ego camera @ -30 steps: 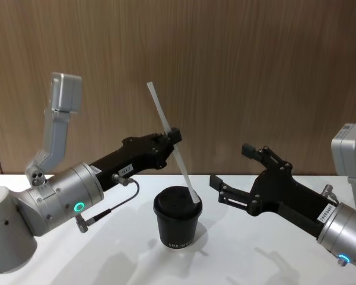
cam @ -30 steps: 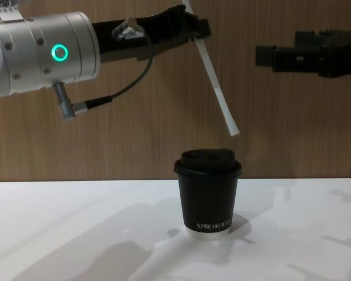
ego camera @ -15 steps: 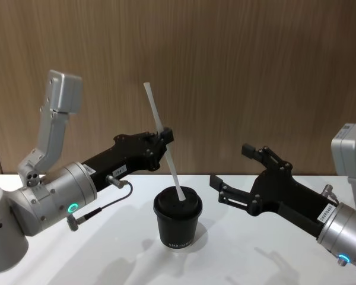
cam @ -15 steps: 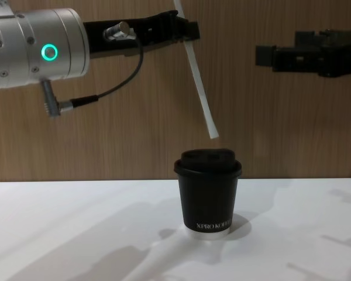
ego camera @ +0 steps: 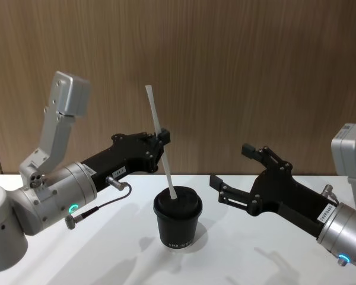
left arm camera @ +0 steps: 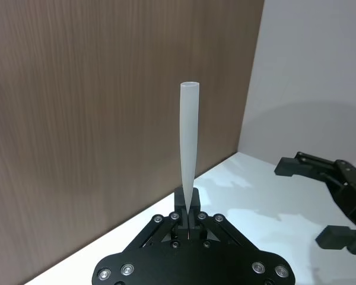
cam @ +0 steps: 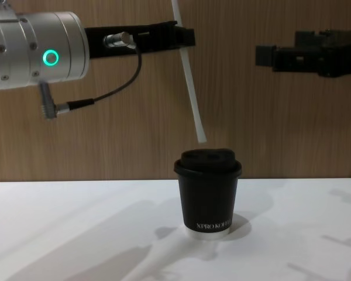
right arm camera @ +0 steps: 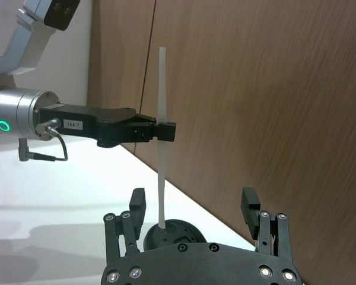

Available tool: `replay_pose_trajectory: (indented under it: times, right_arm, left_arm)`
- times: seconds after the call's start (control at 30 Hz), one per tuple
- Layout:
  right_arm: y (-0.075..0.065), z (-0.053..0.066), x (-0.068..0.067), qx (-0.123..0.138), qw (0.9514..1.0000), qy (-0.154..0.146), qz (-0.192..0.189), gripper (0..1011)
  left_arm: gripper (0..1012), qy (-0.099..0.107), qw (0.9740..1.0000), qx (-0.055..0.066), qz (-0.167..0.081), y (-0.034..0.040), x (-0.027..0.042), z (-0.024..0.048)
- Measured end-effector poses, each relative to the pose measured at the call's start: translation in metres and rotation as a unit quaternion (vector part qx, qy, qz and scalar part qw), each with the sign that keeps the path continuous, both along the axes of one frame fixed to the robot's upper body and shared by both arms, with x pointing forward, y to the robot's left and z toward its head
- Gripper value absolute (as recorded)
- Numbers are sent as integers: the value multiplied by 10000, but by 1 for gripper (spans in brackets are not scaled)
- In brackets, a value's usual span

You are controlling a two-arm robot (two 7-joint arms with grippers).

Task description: Pick up the straw with one hand, pass it to the other hand, and insert it into the cup.

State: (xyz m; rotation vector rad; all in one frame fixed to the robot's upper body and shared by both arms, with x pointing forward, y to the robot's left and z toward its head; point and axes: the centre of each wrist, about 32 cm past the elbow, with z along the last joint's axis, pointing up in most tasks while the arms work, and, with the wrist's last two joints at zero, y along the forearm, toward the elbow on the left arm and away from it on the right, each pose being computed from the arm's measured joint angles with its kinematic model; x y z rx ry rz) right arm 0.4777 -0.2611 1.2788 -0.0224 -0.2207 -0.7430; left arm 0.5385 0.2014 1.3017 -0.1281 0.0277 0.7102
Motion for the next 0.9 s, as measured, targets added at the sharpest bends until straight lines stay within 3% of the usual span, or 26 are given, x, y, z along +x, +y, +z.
replay_pose_trajectory:
  times: [0.43,0.9]
  right_arm:
    - [0,0,0,1,10000,0,0,1001]
    - [0,0,0,0,10000,0,0,1001]
  left_arm:
    - [4,-161,9994,230,193,-31,7,-33]
    - [4,-165,9991,316,231,-68,22,-95]
